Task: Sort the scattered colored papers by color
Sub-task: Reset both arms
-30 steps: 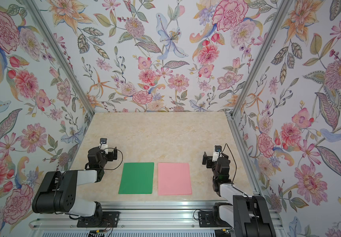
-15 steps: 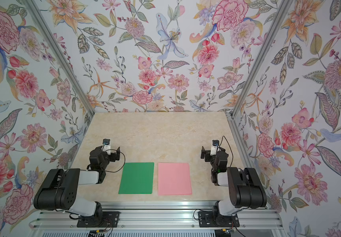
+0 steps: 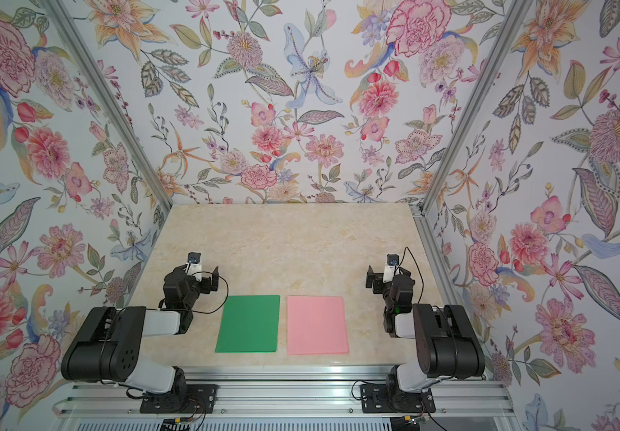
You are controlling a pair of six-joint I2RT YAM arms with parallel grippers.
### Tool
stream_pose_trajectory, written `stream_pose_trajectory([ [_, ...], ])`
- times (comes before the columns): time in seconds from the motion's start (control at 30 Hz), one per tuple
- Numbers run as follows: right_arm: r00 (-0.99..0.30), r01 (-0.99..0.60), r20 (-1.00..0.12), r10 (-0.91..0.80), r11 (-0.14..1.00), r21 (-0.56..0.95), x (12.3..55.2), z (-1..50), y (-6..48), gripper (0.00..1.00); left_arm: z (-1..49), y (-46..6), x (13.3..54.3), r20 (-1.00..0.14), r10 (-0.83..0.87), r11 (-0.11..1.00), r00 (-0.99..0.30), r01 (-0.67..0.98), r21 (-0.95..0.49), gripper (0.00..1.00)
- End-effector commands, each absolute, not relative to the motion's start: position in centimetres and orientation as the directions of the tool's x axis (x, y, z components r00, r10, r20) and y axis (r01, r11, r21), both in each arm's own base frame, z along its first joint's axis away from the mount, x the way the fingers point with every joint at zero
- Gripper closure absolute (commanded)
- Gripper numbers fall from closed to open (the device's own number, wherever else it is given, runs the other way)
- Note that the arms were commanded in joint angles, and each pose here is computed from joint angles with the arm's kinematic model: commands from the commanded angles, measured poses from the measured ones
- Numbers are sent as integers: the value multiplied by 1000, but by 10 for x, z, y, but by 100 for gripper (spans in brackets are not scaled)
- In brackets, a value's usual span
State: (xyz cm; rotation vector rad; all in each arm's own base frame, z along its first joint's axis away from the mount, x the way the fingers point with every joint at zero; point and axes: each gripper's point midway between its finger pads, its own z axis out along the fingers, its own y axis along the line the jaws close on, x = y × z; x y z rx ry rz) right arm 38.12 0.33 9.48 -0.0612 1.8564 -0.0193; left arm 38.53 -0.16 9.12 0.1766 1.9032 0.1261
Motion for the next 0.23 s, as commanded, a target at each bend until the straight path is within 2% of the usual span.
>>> stream_pose_trajectory([
  [0.0, -255, -23, -966, -41, 999, -37, 387, 105, 4, 0, 91, 0, 386, -928, 194, 981, -318, 44, 190, 2],
  [0.2, -256, -24, -966, -41, 999, -37, 387, 104, 4, 0, 92, 4, 386, -929, 187, 982, -320, 22, 190, 2],
])
